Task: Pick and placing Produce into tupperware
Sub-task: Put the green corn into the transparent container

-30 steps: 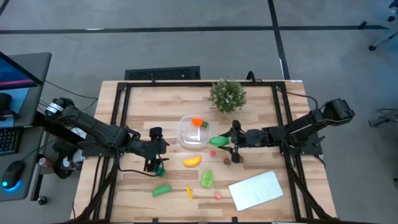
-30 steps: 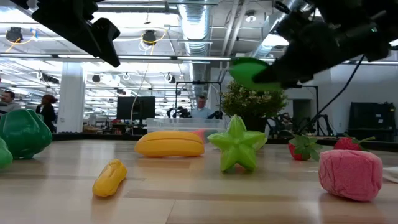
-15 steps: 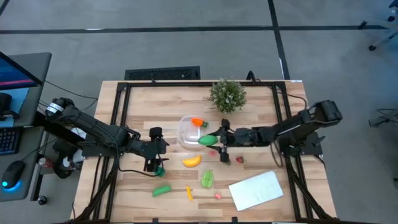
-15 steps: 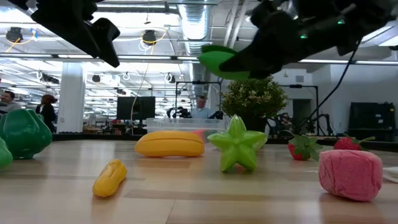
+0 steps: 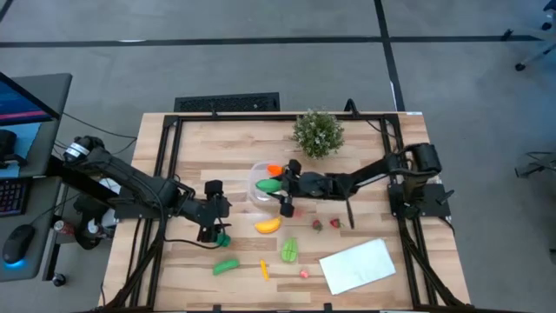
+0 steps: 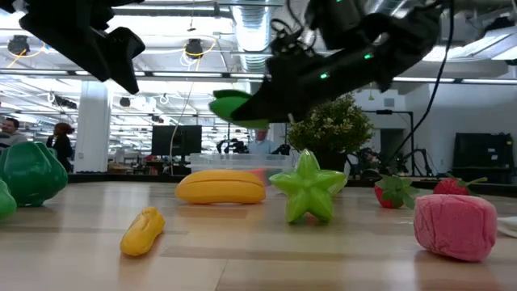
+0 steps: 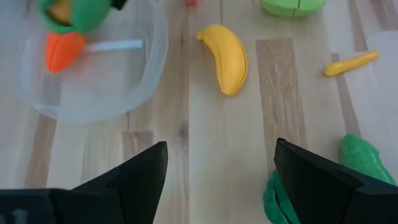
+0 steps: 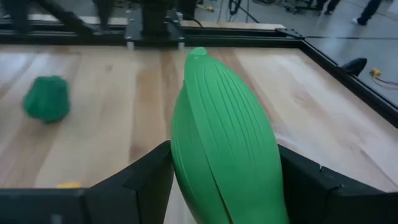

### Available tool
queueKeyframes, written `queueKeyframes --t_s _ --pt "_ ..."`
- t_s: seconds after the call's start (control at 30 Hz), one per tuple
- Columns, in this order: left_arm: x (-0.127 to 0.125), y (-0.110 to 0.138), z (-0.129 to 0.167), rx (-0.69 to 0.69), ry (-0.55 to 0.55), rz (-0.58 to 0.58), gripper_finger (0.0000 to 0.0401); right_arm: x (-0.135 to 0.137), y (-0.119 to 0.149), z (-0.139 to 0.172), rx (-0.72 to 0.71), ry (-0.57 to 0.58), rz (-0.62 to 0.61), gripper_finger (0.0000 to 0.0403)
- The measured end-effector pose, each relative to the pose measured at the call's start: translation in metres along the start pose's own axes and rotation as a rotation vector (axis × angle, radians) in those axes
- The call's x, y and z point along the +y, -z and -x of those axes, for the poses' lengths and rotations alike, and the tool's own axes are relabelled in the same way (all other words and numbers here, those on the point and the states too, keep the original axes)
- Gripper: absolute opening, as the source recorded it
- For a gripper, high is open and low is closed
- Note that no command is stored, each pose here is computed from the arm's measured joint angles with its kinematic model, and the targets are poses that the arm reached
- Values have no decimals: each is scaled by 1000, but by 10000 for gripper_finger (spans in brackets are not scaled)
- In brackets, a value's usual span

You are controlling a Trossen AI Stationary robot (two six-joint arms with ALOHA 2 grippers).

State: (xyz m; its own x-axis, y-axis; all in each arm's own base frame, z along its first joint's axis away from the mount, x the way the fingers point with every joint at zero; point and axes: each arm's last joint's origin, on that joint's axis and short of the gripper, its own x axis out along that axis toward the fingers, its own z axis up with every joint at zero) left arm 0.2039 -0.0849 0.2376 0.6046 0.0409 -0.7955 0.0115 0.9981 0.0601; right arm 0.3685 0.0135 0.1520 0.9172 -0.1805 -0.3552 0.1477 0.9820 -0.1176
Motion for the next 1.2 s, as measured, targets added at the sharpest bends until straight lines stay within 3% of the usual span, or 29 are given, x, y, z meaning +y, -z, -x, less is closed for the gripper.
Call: queueKeyframes --t_s 0.27,0.7,1.2 --pt "-6 4 2 12 1 2 284 -13 4 -19 89 45 -80 227" --pt "-6 4 2 -1 -25 -3 284 -17 6 -19 127 137 -177 226" --pt "-6 3 2 -9 -34 14 284 -15 21 -33 107 137 -158 229"
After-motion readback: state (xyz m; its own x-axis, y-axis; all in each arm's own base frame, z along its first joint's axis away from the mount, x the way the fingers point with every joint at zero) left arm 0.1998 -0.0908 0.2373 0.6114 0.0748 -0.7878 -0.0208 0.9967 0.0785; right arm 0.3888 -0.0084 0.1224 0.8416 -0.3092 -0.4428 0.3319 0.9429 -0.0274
